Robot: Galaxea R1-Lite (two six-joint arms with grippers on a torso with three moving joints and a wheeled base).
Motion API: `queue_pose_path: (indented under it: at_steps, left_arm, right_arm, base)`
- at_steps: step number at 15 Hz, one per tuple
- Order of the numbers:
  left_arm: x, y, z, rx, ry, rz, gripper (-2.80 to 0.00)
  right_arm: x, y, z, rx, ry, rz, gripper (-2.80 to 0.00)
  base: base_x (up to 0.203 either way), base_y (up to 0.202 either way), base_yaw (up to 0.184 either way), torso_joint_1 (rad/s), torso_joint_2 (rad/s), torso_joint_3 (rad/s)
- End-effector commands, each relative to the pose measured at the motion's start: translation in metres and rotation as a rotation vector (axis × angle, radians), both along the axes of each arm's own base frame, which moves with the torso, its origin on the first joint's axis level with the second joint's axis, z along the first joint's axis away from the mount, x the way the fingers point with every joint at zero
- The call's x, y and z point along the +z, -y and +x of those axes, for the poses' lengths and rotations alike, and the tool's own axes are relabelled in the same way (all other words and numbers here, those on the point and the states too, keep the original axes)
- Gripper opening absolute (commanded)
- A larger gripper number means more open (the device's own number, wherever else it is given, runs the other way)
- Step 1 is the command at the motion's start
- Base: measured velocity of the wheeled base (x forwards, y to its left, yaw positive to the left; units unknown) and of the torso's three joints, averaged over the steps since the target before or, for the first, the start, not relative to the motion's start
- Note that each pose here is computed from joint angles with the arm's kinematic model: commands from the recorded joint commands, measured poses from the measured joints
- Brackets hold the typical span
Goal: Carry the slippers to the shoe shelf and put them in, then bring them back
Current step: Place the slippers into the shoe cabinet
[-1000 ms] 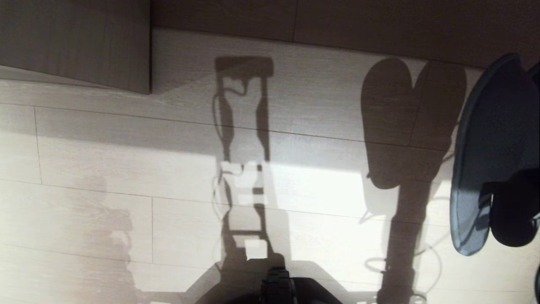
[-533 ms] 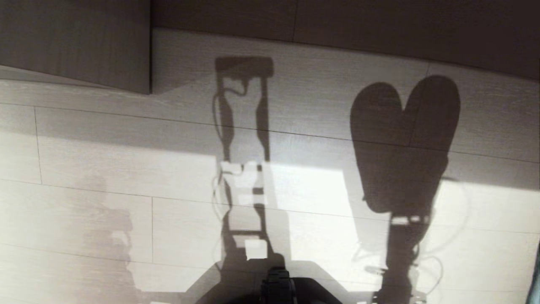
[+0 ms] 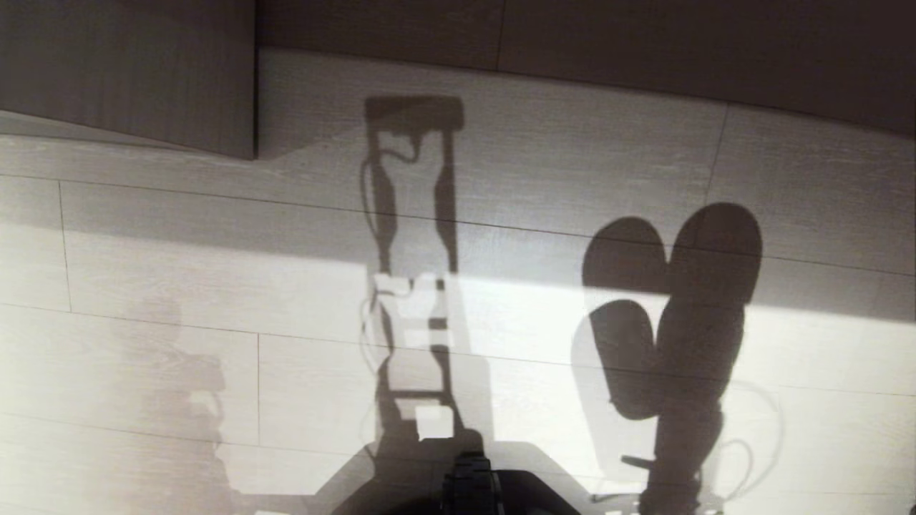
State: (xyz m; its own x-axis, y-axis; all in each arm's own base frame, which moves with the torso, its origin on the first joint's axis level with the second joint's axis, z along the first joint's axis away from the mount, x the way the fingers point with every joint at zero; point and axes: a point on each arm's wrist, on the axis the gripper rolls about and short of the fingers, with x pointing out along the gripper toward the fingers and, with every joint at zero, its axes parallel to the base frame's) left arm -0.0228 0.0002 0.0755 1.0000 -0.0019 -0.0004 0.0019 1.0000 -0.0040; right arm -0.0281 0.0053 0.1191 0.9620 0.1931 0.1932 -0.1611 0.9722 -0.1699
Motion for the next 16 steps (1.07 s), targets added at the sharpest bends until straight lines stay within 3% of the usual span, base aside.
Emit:
queue_pose_path:
  at_steps: [1,2,4,6,10,16]
  left_arm:
    - [-0.001,0.0,0.0,0.0,-0.003,0.001,-2.8]
    - [-0.001,0.0,0.0,-0.001,-0.003,0.001,-2.8]
    - [-0.001,0.0,0.0,-0.001,-0.003,0.001,-2.8]
    - [0.0,0.0,0.0,0.0,-0.002,0.002,-2.8]
    - [0.0,0.0,0.0,0.002,-0.001,-0.002,-2.8]
    - [0.0,0.0,0.0,0.001,-0.001,-0.005,-2.8]
  right_arm:
    - [-0.012,0.0,-0.002,0.0,0.026,0.0,-2.8]
    - [-0.023,0.001,0.002,-0.021,-0.016,0.006,-2.8]
    - [-0.034,0.004,0.004,-0.158,-0.101,0.026,-2.8]
    - [-0.045,0.005,0.005,-0.192,-0.213,0.034,-2.8]
    - [-0.044,0.005,0.005,-0.194,-0.197,0.044,-2.8]
    - [-0.044,0.005,0.005,-0.192,-0.202,0.111,-2.8]
  base:
    - [0.0,0.0,0.0,0.0,0.0,0.0]
    - [0.0,0.0,0.0,0.0,0.0,0.0]
    - [0.0,0.0,0.0,0.0,0.0,0.0]
    - [0.0,0.0,0.0,0.0,0.0,0.0]
    - [0.0,0.0,0.0,0.0,0.0,0.009]
    - [0.0,0.0,0.0,0.003,0.0,0.176]
